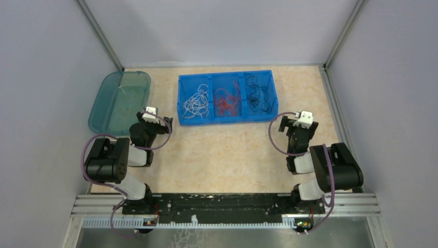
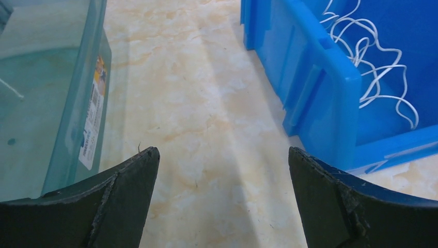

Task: Untangle the cables

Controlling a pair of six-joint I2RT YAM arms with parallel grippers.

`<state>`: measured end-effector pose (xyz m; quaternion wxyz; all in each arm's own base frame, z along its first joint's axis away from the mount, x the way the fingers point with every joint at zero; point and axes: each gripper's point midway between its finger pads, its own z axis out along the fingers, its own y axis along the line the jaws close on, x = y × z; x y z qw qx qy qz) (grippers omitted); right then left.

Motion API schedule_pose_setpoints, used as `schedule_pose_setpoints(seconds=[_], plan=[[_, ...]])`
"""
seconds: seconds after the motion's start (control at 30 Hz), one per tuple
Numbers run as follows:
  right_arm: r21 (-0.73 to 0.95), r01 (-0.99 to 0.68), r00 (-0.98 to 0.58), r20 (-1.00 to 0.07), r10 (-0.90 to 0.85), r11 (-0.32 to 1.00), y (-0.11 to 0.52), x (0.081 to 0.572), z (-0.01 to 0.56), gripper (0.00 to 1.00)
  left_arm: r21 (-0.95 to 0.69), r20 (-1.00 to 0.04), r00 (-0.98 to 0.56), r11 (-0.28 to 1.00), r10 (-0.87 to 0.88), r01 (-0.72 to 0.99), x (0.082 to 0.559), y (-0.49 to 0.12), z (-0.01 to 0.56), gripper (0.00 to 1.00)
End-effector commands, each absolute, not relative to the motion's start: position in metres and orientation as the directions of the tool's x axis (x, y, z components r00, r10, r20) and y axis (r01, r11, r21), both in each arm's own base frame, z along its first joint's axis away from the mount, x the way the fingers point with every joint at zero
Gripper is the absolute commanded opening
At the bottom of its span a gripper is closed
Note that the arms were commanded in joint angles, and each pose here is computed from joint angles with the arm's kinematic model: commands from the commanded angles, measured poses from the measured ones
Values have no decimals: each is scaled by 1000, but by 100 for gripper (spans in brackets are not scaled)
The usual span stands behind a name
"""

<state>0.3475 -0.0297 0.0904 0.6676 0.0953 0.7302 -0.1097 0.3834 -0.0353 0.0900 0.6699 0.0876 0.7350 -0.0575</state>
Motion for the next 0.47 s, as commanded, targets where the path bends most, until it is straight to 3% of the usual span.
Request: schedule_pose_setpoints(seconds=[0.0,0.43], plan=[[8,270,-16,-1000,13,963,-27,355,110,99,45,-994,-91,984,62,174,382,-30,88,100],[7,270,-18,-1000,12,963,-27,356,110,99,47,-993,-96,984,64,175,384,-30,88,100]])
